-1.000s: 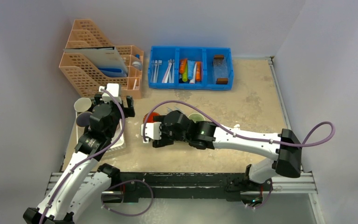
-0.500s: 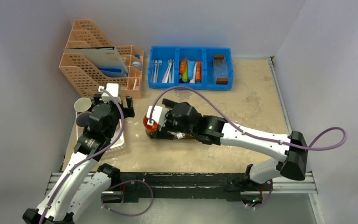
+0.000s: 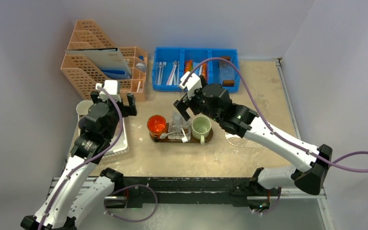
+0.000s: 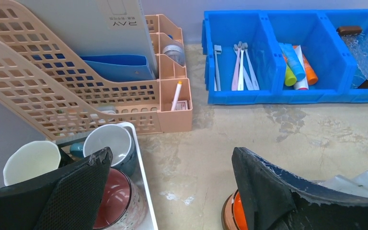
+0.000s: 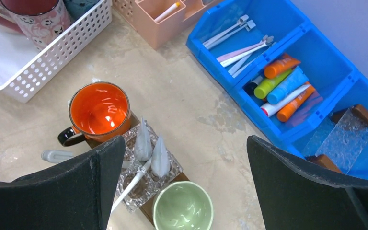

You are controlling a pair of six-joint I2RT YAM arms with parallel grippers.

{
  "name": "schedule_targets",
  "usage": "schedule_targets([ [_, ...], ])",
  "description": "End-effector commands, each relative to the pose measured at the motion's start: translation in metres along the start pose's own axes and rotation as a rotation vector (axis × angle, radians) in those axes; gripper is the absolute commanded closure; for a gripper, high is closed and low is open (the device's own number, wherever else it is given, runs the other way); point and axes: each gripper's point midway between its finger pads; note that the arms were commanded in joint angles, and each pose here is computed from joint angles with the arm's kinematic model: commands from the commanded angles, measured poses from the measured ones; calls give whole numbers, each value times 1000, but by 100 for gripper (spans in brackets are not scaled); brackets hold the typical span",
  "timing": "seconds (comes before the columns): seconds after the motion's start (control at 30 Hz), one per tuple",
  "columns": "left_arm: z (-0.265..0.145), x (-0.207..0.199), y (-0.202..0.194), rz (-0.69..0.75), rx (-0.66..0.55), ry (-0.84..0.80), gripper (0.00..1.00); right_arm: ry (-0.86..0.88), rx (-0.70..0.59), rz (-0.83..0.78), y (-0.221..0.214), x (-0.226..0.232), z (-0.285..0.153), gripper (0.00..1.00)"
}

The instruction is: Prepare toiletry sets of a toothbrush and toothpaste on the tray

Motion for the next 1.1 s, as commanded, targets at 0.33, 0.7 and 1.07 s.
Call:
schedule_targets([
  [0.33, -3, 14, 5, -24, 59, 70, 5, -146, 66, 355, -6, -70, -39, 1],
  [0.7, -17, 37, -15, -65, 195, 204, 4, -377, 74, 617, -45, -148, -76, 1],
  [1.07, -24, 48, -54, -148, 385, 296, 4, -510, 102, 678, -74, -175, -101, 1],
])
Point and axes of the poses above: each gripper's point midway between its finger pads, its own z axis out along the fingers, its own x axis along the line the jaws close on, y = z × x, and after that the axes turned 14 degrees about z, right-handed
